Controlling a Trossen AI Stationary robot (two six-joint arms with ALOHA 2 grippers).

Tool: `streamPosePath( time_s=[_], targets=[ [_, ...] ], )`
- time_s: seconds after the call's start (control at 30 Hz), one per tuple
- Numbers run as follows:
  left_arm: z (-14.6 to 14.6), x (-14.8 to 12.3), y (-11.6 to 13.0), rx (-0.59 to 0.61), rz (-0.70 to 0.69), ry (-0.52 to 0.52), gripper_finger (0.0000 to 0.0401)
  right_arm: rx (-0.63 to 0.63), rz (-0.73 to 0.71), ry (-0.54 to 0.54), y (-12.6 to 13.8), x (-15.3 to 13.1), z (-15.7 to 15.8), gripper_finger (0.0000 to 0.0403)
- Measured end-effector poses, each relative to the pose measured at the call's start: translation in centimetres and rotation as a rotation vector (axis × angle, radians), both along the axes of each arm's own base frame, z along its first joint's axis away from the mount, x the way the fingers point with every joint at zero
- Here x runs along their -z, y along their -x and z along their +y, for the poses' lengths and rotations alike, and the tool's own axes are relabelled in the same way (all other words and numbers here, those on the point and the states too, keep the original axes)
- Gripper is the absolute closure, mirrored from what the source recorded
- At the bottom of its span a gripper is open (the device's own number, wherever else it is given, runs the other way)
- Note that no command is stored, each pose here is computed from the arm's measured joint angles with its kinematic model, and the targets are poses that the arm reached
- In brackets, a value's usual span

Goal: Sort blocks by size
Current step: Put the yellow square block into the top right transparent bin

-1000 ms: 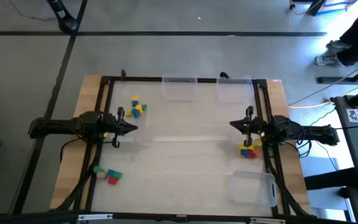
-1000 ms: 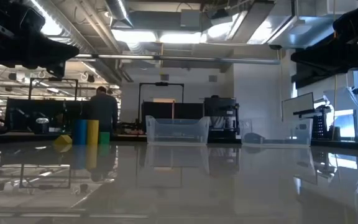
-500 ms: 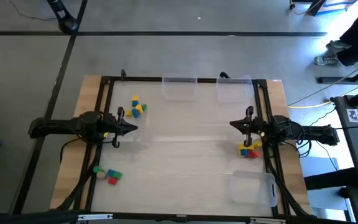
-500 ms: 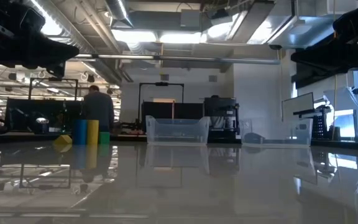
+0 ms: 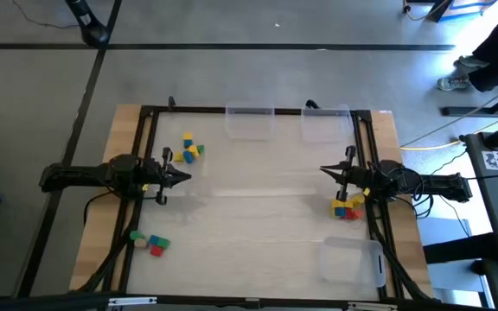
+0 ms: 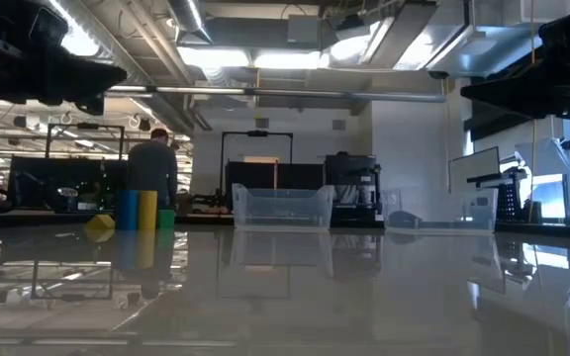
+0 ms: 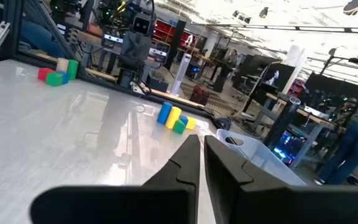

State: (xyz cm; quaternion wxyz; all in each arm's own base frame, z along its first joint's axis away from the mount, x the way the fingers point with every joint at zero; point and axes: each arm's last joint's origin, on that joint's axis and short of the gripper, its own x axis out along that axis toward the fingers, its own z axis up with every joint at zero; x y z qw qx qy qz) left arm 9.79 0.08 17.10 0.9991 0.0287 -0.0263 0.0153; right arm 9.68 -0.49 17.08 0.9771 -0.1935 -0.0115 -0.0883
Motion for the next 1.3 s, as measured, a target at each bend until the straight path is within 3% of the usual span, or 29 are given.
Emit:
streamPosePath(
  time_s=[0.07,0.27,0.4,0.6,0.8,1.07,1.3],
  targets=[
    [0.0,-0.2,0.0,0.005,-0.023,0.073,0.0401,-0.008,-0.003,-0.017,0.0,0.0,0.0,0.0377],
    [0.1,-0.9,0.1,0.006,-0.113,0.345,0.0401,-0.1,-0.136,-0.427,0.0,-0.7,0.2,0.0377],
    [0.3,-1.2,0.2,-0.064,-0.153,0.357,0.0401,-0.124,-0.252,-0.63,0.2,-1.6,0.1,0.0377],
    [0.5,-1.3,0.2,-0.138,-0.179,0.351,0.0401,-0.07,-0.354,-0.616,0.5,-2.4,-0.1,0.0378],
    [0.6,-1.3,0.2,-0.15,-0.176,0.357,0.0401,-0.127,-0.276,-0.605,0.4,-4.7,0.1,0.0378],
    [0.6,-1.3,0.2,-0.155,-0.178,0.34,0.0401,-0.112,0.032,-0.603,-1.2,-8.7,0.3,0.0378],
    [0.7,-1.3,0.2,-0.189,-0.18,0.347,0.0401,-0.095,0.356,-0.718,-2.4,-12.2,0.6,0.0378]
  ],
)
